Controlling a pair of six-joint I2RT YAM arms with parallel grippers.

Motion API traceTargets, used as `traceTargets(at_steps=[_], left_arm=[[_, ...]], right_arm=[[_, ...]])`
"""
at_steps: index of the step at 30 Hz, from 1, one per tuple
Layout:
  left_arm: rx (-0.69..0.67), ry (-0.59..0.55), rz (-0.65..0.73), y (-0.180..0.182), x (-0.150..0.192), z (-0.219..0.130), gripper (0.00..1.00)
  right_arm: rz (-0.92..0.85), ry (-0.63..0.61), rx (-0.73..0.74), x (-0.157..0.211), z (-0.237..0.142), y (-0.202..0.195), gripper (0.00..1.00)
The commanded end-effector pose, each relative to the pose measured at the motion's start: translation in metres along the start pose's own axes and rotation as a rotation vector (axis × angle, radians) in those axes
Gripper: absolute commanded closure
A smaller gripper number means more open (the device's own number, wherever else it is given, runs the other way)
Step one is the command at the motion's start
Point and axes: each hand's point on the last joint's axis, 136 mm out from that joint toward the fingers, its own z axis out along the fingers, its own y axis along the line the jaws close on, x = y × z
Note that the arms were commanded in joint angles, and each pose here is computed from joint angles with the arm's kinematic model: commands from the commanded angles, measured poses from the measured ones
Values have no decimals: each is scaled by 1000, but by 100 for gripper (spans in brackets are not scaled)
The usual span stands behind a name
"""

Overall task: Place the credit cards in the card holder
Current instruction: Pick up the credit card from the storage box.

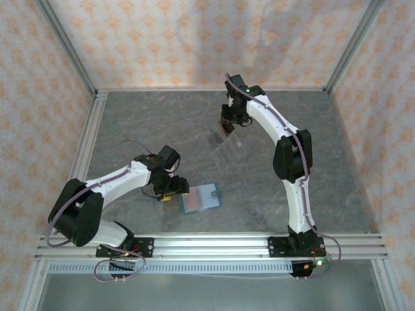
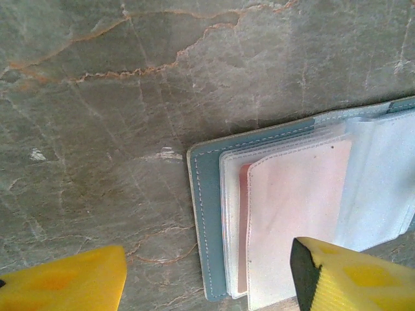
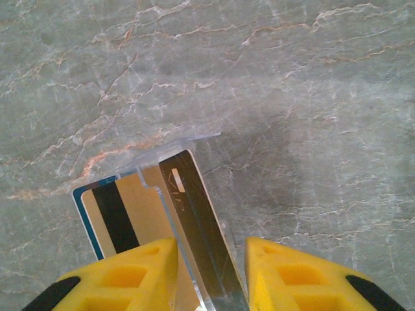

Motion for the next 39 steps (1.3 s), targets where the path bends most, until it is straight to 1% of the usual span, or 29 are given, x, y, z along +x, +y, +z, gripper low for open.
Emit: traceTargets(at_steps=[1,3,6,8,10,14,20,26,30,33,36,39], left_arm=[[-7,-21,15,2,-1,-2,31],[-6,-23,11,2,-1,-3,31],[-5,-24,7,2,0,-2,32],[-5,-25,5,3,0,-2,32],[-5,-24,3,4,1,-2,32],[-6,-27,0,5,2,-2,32],[-20,-39,21,8,2,-9,31],[1,-65,60,2,1,-22,30],[71,-43,93,-13,6,-21,30],[50,-30,114,-17,9,-16,30],[30,-11,115,-19,12,-5,31],[0,-8,124,-20,11,1,32]], right_arm=[[-11,38,-35,5,-1,4,72],[-13,33,-38,4,-3,5,75],[-19,32,-32,4,-6,4,83],[-22,32,-31,4,-8,4,85],[-27,35,-32,5,-9,4,89],[-37,40,-34,7,-11,5,99],[-70,16,-33,-1,-29,8,100],[-90,-64,-46,-16,-71,15,100],[-88,-113,-94,-17,-107,27,100],[-89,-144,-160,-4,-129,41,100],[-94,-155,-249,24,-136,55,100],[-87,-148,-311,58,-138,61,100]])
